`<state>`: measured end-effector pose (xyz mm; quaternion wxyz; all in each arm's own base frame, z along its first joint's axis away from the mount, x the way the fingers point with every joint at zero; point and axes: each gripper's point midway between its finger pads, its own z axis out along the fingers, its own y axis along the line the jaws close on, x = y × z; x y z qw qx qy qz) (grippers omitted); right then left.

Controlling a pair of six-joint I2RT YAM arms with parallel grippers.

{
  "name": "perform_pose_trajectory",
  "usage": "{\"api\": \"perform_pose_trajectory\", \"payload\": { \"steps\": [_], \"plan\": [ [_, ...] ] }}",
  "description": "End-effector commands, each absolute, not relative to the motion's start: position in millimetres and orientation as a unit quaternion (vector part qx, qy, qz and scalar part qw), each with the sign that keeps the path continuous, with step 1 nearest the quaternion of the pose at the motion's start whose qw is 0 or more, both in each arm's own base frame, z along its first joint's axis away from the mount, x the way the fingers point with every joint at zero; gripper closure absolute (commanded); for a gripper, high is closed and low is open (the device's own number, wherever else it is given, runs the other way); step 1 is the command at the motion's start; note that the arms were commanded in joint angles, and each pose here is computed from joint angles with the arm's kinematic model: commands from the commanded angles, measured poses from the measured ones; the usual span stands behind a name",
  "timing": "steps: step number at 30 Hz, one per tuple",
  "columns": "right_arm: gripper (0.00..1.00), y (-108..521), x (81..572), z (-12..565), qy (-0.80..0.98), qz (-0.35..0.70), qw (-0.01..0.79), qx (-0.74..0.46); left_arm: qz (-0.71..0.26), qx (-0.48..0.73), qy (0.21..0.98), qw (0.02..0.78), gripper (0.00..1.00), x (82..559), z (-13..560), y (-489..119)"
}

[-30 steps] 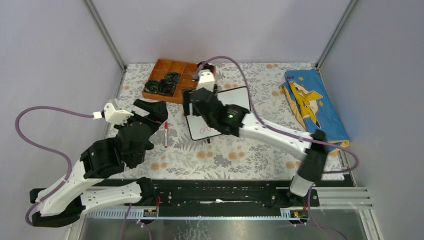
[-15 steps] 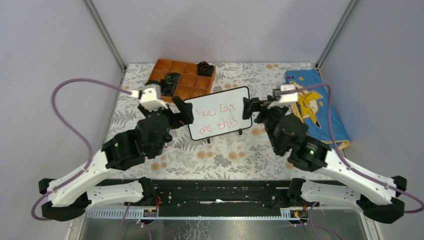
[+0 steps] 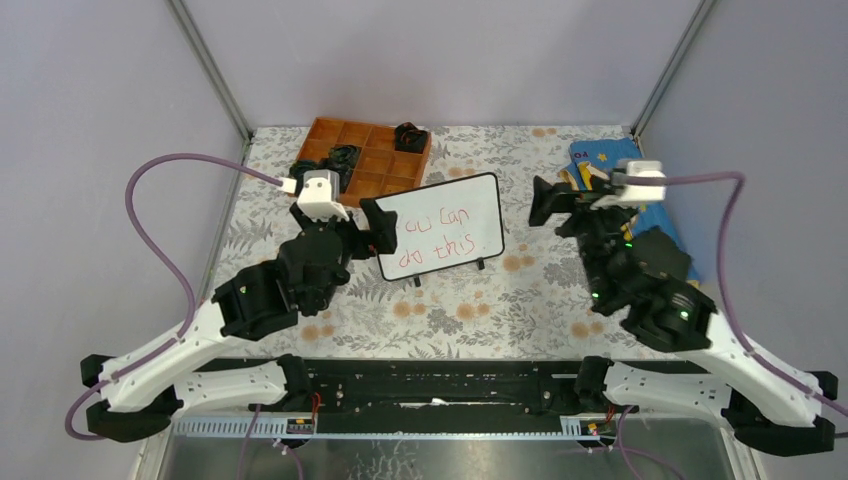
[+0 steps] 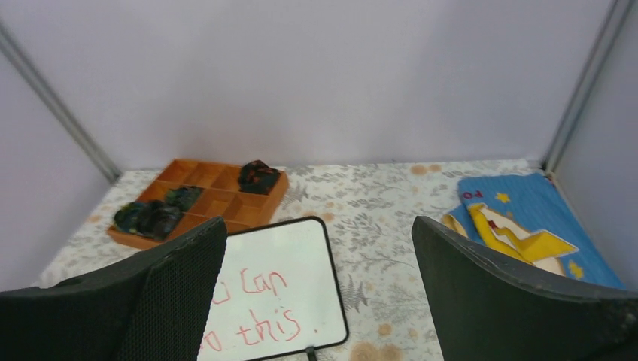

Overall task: Write a sentence on the whiteboard
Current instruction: Reset both arms

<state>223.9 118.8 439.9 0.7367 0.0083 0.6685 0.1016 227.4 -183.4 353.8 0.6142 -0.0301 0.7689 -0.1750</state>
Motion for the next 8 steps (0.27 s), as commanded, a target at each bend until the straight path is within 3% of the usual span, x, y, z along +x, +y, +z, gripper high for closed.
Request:
{"api": "perform_pose_trajectory", "payload": {
  "steps": [1, 8],
  "plan": [
    [0.00, 122.4, 241.9, 422.8, 0.685, 0.011, 0.728, 0.019, -0.214, -0.045, 0.744, 0.632, 0.01, 225.9, 381.3, -183.4],
    [0.00, 136.8, 242.3, 413.3, 0.653, 0.091, 0.750, 0.051, -0.229, -0.034, 0.738, 0.634, 0.01, 220.9, 386.0, -182.5]
  ]
}}
